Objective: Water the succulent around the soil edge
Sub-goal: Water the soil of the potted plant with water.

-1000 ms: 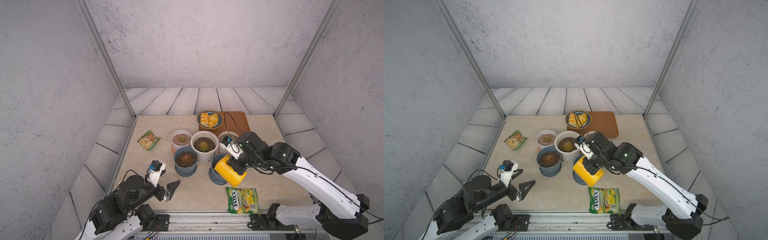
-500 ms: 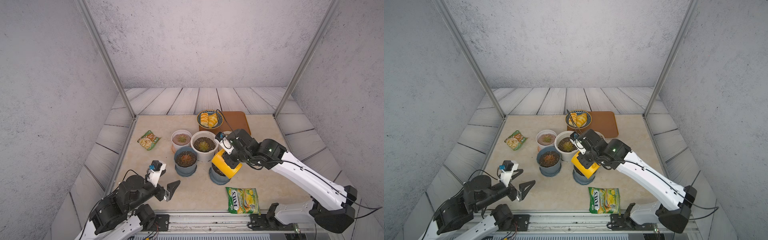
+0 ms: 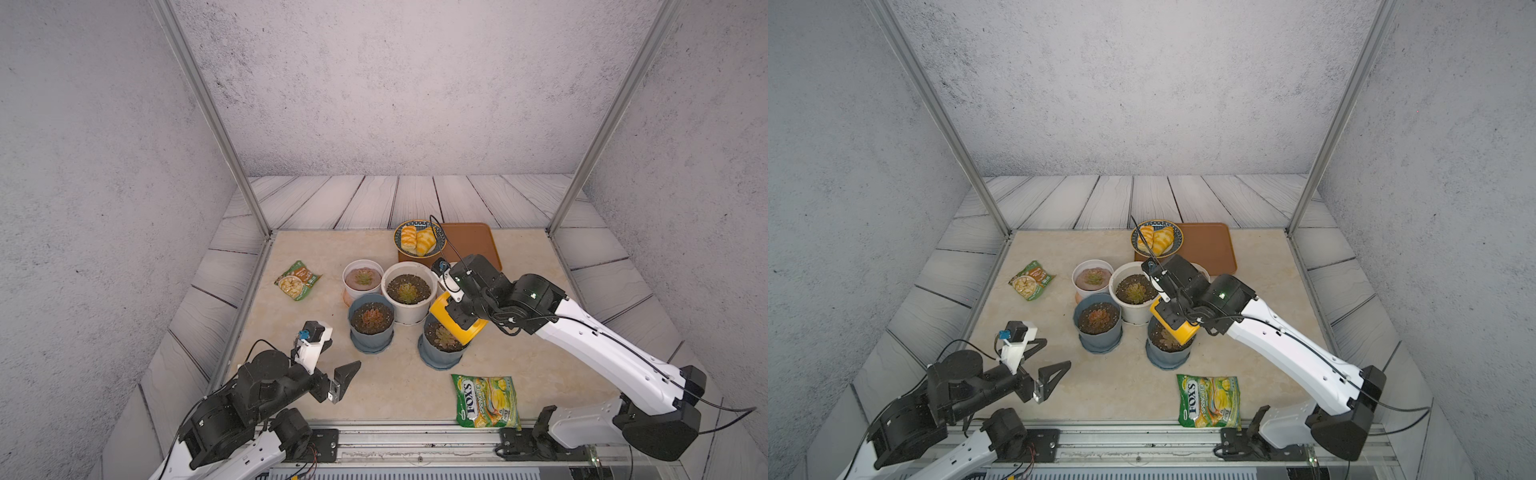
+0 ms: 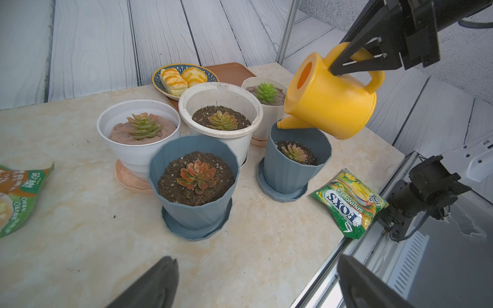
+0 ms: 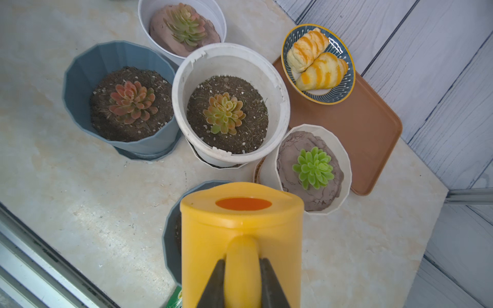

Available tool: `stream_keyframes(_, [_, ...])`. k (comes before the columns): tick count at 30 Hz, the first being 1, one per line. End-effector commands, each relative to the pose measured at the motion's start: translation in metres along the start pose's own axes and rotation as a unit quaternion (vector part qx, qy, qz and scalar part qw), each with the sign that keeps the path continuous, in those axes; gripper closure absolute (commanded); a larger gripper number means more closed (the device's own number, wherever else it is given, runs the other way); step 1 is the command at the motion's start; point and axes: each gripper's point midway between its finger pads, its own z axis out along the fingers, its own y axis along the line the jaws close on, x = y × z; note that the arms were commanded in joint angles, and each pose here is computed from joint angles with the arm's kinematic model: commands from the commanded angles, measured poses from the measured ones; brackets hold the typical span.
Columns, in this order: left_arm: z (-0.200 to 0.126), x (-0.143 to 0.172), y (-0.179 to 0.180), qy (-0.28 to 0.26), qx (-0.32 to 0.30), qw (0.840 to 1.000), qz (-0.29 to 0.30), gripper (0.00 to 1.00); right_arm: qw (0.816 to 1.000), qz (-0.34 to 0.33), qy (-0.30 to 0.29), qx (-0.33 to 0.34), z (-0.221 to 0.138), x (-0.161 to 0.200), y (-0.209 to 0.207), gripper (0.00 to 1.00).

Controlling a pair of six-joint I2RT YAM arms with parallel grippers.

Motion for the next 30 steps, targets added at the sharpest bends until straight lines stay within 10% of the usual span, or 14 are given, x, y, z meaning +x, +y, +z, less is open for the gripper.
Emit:
stream_keyframes(1, [0.003, 0.0, 0.0, 0.0, 0.001, 1.0, 0.004, 0.02, 1.0, -0.003, 0.002, 0.03, -0.01, 0.002, -0.015, 1.0])
stream_keyframes(30, [0.006, 0.002, 0.001, 0.006, -0.003, 1.0, 0.004, 0.02, 0.994, 0.017, 0.04, -0.103, -0.066, 0.06, 0.017, 1.0])
